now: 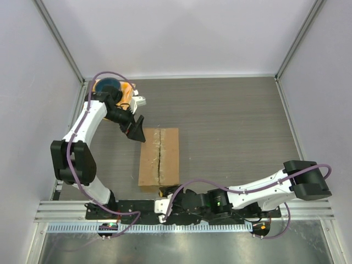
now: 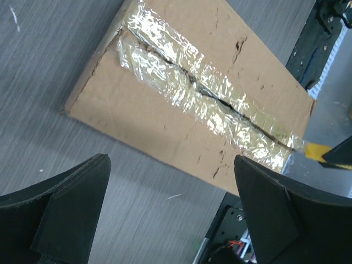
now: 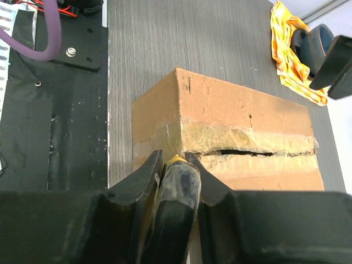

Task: Unpack the express box
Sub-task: Adjust the express box at the center of the board.

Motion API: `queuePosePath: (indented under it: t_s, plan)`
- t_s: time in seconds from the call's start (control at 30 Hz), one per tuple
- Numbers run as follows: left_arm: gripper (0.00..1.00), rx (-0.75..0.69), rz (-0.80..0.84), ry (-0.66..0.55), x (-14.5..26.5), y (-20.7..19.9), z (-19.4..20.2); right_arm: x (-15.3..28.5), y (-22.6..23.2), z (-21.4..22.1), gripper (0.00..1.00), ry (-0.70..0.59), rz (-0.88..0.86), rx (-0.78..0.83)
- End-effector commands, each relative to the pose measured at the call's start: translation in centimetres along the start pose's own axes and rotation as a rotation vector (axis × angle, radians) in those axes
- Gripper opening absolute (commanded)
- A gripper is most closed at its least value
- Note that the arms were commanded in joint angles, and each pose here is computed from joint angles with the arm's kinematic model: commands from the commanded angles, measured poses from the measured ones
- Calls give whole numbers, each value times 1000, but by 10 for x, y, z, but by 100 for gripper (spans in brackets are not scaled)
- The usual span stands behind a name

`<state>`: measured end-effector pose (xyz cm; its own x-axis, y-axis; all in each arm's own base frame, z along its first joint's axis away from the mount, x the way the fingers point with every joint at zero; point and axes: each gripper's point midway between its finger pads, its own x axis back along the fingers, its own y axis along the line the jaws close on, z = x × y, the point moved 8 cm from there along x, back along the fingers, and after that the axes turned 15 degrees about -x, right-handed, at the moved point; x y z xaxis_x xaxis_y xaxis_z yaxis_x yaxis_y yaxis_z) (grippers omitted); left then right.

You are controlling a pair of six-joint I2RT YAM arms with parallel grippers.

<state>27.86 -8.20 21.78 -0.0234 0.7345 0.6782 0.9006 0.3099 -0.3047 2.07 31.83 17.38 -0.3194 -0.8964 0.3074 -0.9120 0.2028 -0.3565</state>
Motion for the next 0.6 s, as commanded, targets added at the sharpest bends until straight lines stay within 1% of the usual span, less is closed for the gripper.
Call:
queuePosePath:
  t_s: [0.0,0.17,0.2,0.3,0.47,0.57]
  plan:
    - [100,-146,17,-44,22,-24,-5,2,-8,-21,1,-85,28,-53]
    - [100,-308,12,11,13,-35,29,-7,-2,-29,1,-106,-40,25]
    - [100,-392,1,22,13,-36,33,-11,1,-27,1,-95,-51,42]
    - [100,-540,-26,35,12,-44,45,-16,3,-33,1,-104,-69,76]
    - [100,-616,-55,17,11,-50,47,-29,6,-41,1,-133,-70,105]
    - [100,-639,-68,2,0,-52,44,-35,7,-43,1,-148,-58,139]
